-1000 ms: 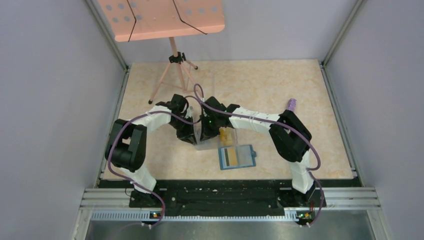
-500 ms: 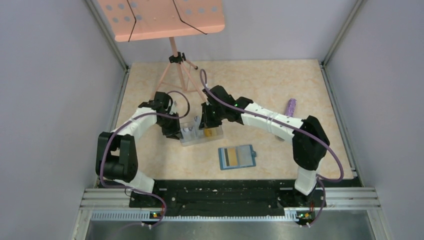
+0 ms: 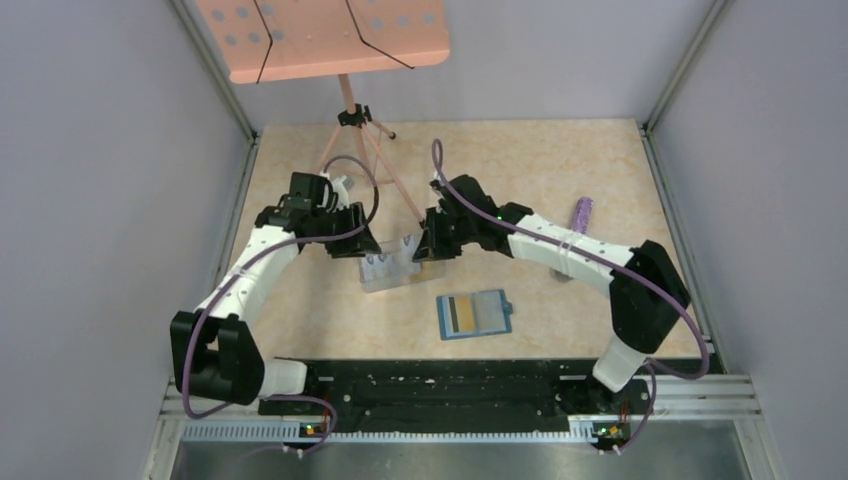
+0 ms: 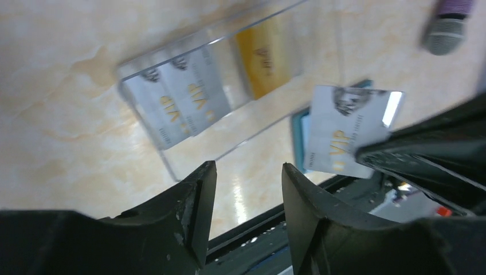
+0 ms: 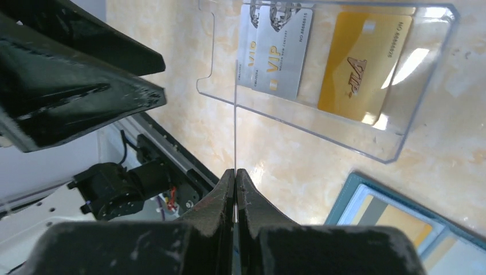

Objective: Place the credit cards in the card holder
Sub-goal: Pick up the credit card from the storage box, then insert the credit card into the card holder.

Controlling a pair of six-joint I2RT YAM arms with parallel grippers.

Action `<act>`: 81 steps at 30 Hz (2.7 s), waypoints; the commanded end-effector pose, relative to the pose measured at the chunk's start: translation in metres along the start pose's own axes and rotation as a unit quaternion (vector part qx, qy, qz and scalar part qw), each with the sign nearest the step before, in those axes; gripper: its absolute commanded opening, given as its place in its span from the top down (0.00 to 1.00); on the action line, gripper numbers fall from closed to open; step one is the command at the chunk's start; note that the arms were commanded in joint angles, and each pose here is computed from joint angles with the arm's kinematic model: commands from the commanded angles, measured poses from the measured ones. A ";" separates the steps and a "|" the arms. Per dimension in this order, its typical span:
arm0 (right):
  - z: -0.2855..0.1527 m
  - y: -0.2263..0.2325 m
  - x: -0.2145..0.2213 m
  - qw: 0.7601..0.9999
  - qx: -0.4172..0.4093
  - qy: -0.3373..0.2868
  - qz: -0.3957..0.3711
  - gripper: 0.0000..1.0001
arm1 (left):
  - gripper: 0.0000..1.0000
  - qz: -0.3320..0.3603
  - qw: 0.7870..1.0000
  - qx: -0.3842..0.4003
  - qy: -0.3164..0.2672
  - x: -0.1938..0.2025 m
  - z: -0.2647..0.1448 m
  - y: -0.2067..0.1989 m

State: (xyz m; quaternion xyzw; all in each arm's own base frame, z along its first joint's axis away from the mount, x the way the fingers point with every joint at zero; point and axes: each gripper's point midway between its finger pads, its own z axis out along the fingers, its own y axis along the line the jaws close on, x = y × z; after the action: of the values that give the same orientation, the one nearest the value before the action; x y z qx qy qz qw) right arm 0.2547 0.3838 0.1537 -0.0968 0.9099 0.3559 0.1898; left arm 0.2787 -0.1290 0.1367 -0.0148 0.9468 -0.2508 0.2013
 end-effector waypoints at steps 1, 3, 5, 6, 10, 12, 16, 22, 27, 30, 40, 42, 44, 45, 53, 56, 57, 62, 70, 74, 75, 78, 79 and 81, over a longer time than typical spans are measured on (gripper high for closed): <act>-0.047 0.036 -0.033 0.990 -0.118 -0.071 0.025 1.00 | 0.48 0.040 0.983 0.174 -0.038 -0.015 -0.020 -0.065; -0.059 0.036 -0.033 0.985 -0.148 -0.075 0.036 1.00 | 0.48 0.044 0.968 0.245 -0.042 -0.016 -0.025 -0.086; -0.071 0.037 -0.035 0.982 -0.168 -0.081 0.044 1.00 | 0.48 0.044 0.954 0.293 -0.045 -0.017 -0.031 -0.100; -0.076 0.038 -0.035 0.980 -0.178 -0.081 0.045 1.00 | 0.47 0.044 0.945 0.320 -0.045 -0.016 -0.034 -0.107; -0.089 0.044 -0.036 0.973 -0.208 -0.087 0.050 1.00 | 0.47 0.035 0.925 0.377 -0.019 -0.008 -0.036 -0.120; -0.092 0.049 -0.037 0.968 -0.227 -0.087 0.056 1.00 | 0.47 0.039 0.923 0.383 -0.008 -0.005 -0.034 -0.121; -0.090 0.053 -0.036 0.964 -0.246 -0.080 0.063 1.00 | 0.49 0.046 0.913 0.405 0.004 -0.001 -0.036 -0.130; -0.084 0.053 -0.033 0.964 -0.249 -0.066 0.064 1.00 | 0.63 0.042 0.912 0.409 0.007 -0.001 -0.033 -0.132; -0.081 0.047 -0.033 0.969 -0.229 -0.066 0.069 0.83 | 1.00 0.035 0.905 0.423 0.004 -0.002 -0.033 -0.134; -0.084 0.036 -0.037 0.974 -0.197 -0.086 0.071 0.56 | 1.00 0.033 0.904 0.426 0.003 -0.001 -0.033 -0.135; -0.113 0.005 -0.045 0.970 -0.176 -0.140 0.090 0.25 | 1.00 0.046 0.891 0.451 -0.001 0.003 -0.044 -0.140; -0.115 -0.007 -0.038 0.972 -0.163 -0.134 0.101 0.24 | 1.00 0.054 0.885 0.463 -0.004 0.004 -0.048 -0.143; -0.118 -0.018 -0.034 0.974 -0.150 -0.134 0.105 0.24 | 1.00 0.059 0.880 0.472 -0.003 0.006 -0.053 -0.145; -0.119 -0.024 -0.031 0.975 -0.141 -0.133 0.106 0.24 | 1.00 0.060 0.879 0.474 -0.002 0.007 -0.054 -0.145; -0.109 -0.112 0.018 0.990 0.055 -0.072 0.111 0.25 | 1.00 0.045 0.908 0.415 0.025 0.025 -0.028 -0.136; -0.107 -0.140 0.038 0.986 0.117 -0.043 0.110 0.25 | 1.00 0.034 0.923 0.380 0.051 0.038 -0.010 -0.135; -0.105 -0.147 0.043 0.985 0.131 -0.036 0.110 0.26 | 1.00 0.028 0.929 0.365 0.057 0.042 -0.004 -0.134; -0.098 -0.181 0.066 0.973 0.202 -0.005 0.108 0.25 | 1.00 -0.014 0.953 0.293 0.081 0.064 0.031 -0.125; -0.076 -0.202 0.102 0.957 0.271 0.068 0.078 0.26 | 1.00 -0.010 0.966 0.227 0.121 0.102 0.062 -0.128; -0.075 -0.207 0.107 0.946 0.307 0.081 0.066 0.39 | 1.00 0.001 0.967 0.208 0.148 0.121 0.077 -0.133; -0.075 -0.204 0.107 0.947 0.304 0.080 0.066 0.45 | 1.00 0.004 0.967 0.204 0.154 0.125 0.080 -0.135; -0.074 -0.196 0.108 0.952 0.287 0.077 0.068 0.68 | 1.00 0.003 0.969 0.179 0.170 0.134 0.090 -0.131; -0.074 -0.195 0.109 0.953 0.284 0.076 0.072 0.75 | 1.00 0.000 0.970 0.168 0.176 0.137 0.094 -0.127; -0.073 -0.191 0.115 0.955 0.272 0.084 0.080 0.84 | 1.00 -0.003 0.971 0.154 0.181 0.139 0.099 -0.121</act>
State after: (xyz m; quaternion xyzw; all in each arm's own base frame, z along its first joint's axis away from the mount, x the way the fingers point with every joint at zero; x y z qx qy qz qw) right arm 0.1855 0.1780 0.0230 -0.0018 0.9937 0.0734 0.0852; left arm 0.1673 -0.2969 0.0683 0.0665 0.9075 -0.4146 0.0101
